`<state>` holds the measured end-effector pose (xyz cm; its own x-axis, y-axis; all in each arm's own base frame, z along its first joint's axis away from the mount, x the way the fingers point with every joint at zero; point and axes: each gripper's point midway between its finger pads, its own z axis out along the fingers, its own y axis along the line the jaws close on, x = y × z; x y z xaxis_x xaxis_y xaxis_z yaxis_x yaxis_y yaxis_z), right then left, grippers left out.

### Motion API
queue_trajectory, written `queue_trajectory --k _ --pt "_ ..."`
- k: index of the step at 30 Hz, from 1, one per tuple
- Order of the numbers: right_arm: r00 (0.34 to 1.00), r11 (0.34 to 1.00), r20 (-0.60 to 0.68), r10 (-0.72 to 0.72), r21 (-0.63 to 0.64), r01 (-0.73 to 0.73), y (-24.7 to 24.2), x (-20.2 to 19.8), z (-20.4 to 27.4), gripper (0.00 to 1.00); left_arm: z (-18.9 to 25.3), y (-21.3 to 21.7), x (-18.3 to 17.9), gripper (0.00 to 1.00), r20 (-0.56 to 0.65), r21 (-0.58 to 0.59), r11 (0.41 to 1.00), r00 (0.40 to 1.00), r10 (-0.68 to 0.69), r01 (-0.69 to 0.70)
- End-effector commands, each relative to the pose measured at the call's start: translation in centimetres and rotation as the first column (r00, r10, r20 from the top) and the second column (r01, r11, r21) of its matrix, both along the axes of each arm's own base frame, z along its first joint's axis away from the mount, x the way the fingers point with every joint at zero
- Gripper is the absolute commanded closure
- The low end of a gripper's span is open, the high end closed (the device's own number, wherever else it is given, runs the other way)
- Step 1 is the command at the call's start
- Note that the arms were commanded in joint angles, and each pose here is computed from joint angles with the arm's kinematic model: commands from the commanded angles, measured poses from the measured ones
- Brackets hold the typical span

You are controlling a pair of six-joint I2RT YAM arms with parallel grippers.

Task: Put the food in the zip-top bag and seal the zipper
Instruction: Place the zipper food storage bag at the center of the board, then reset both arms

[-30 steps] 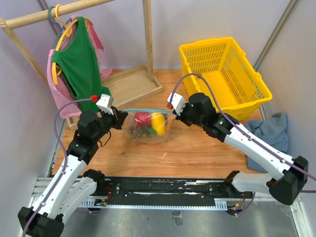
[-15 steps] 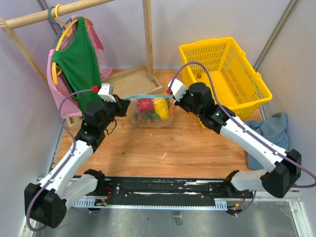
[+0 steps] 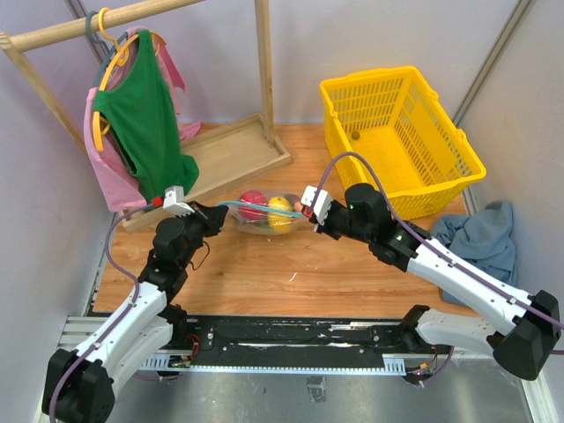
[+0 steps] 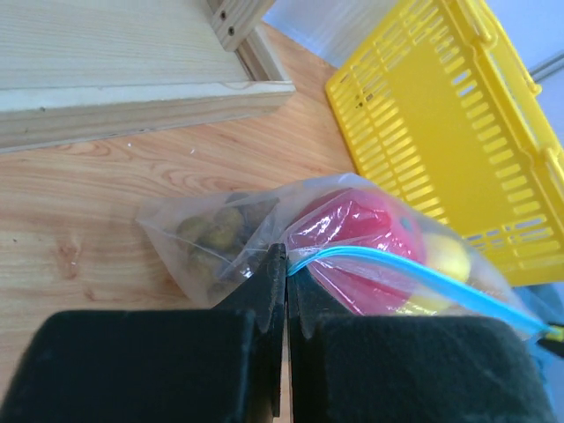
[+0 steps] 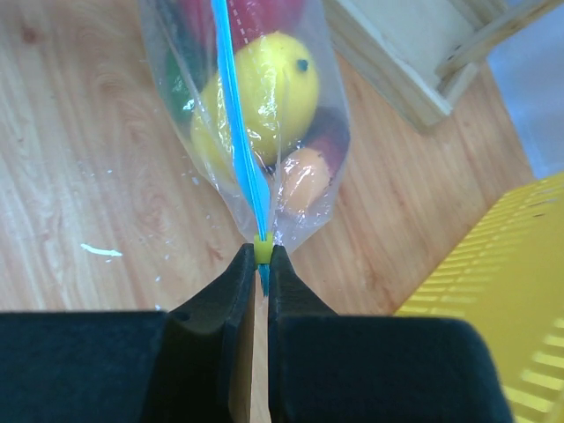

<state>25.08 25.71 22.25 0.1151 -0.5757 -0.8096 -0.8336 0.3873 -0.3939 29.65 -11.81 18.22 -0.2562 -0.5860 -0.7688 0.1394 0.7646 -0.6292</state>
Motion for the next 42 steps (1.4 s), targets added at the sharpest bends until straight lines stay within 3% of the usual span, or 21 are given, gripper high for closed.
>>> queue_trajectory --k 1,11,12,13,15,18,21,25,29,33,38,42 --pt "0.993 1.0 -0.114 0.022 -0.018 -0.024 -0.4 -2.5 -3.0 0.99 -0.5 2.4 0.7 1.0 -0.011 -0.026 0.989 0.989 0.144 -0.145" --pt "0.983 0.999 -0.18 0.037 0.021 -0.034 0.3 -3.5 -5.2 0.99 -3.8 3.2 0.5 1.0 -0.101 -0.013 0.981 0.976 0.194 -0.196" --pt "0.983 0.999 -0.181 0.035 0.028 -0.03 0.5 -3.4 -5.2 0.97 -3.8 3.2 0.5 0.99 -0.104 -0.004 0.98 0.975 0.195 -0.197" --pt "0.981 0.999 -0.191 0.031 0.032 -0.026 0.7 -3.3 -5.0 0.88 -3.6 3.5 0.4 0.96 -0.105 0.0 0.978 0.973 0.206 -0.207" --pt "0.976 1.0 -0.219 0.018 0.013 -0.016 0.5 -3.4 -4.8 0.78 -3.3 3.7 0.2 0.85 -0.1 -0.009 0.975 0.971 0.219 -0.221" --pt "0.975 1.0 -0.22 -0.026 -0.007 0.025 -0.1 -3.1 -4.1 0.65 -1.7 3.8 -0.2 0.57 -0.086 -0.034 0.974 0.972 0.219 -0.222" --pt "0.98 0.996 -0.188 -0.067 0.053 0.078 -0.6 -2.8 -0.9 0.51 -0.1 4.6 -0.8 0.32 -0.085 -0.043 0.965 0.964 0.253 -0.257" --pt "0.981 0.967 -0.105 -0.164 0.178 0.181 -2.1 -1.5 3.6 0.26 3.1 5.2 -1.9 0.16 -0.031 -0.02 0.967 0.967 0.252 -0.253" --pt "0.936 0.903 -0.13 -0.326 0.252 0.349 -5.0 0.1 6.5 0.1 6.4 5.9 -3.4 0.11 0.023 0.035 0.969 0.97 0.243 -0.244" --pt "0.821 0.779 -0.124 -0.558 0.264 0.569 -10.0 1.8 7.5 0.0 9.8 6.7 -5.3 0.01 0.103 0.109 0.967 0.97 0.219 -0.23" --pt "0.694 0.642 -0.064 -0.717 0.326 0.694 -15.4 1.1 9.1 0.02 13.5 8.1 -8.0 0.01 0.206 0.108 0.961 0.951 0.229 -0.255" --pt "0.642 0.579 -0.043 -0.766 0.387 0.717 -17.9 -0.2 9.8 0.02 15.1 8.3 -9.7 0.01 0.284 0.084 0.966 0.935 0.212 -0.245"
